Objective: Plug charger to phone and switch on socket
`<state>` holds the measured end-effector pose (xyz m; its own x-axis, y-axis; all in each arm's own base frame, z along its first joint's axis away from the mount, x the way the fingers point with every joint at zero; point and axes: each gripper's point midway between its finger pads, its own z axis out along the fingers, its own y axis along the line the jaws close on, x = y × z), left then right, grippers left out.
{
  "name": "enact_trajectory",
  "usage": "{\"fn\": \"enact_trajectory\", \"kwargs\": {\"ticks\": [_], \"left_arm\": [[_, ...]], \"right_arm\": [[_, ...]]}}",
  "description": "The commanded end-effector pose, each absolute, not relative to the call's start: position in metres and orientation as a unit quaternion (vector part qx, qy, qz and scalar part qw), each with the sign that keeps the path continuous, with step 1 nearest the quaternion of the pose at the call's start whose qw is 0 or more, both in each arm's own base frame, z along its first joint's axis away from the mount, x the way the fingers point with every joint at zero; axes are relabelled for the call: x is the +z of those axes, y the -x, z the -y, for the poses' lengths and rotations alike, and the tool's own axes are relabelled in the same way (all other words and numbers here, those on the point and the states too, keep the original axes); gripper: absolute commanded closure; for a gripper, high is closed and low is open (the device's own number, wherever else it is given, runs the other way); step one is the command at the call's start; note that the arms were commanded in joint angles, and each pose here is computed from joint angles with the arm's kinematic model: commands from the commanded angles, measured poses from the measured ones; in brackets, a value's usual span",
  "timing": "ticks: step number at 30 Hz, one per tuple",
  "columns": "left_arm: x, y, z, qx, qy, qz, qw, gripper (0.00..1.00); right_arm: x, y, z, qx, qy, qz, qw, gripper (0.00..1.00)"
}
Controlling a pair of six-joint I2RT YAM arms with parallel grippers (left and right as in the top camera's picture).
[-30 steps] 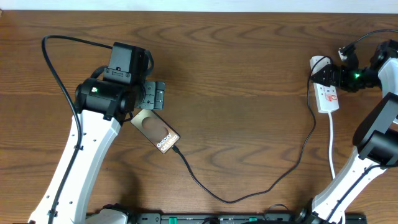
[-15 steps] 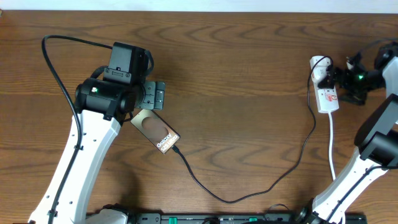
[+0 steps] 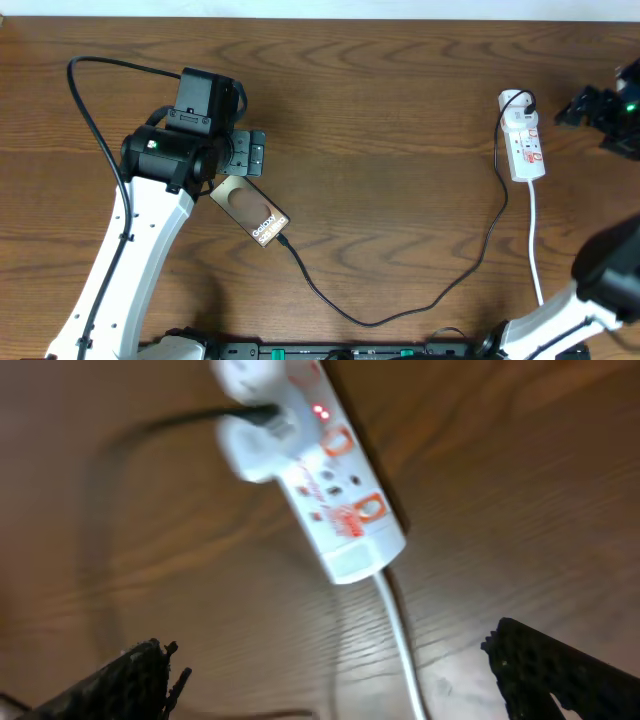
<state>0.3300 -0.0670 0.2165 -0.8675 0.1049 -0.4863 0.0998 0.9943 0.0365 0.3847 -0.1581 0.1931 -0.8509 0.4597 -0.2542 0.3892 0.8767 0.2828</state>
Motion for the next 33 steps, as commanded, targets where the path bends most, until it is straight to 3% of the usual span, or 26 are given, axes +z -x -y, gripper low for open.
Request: {"fn": "enact_trajectory", "kwargs": {"ticks": [1,9,33], "left_arm": [[0.224,-0.331,0.066,0.009,-0.056,-0.963,0.262,0.06],[0.224,-0.331,0.066,0.009,-0.056,-0.963,0.262,0.07],[0.224,-0.331,0.066,0.009,-0.056,-0.963,0.262,0.06]], "right_arm": [[0.241,-0.382,0.145,0.122,-0.218,-0.944,0.217,0.01],[0.276,-0.37,0.138,0.109,-0.208,-0.936,0.26,0.01],[0.275,-0.37,0.138,0.109,-0.209,-0.937,0.259,0.01]]}}
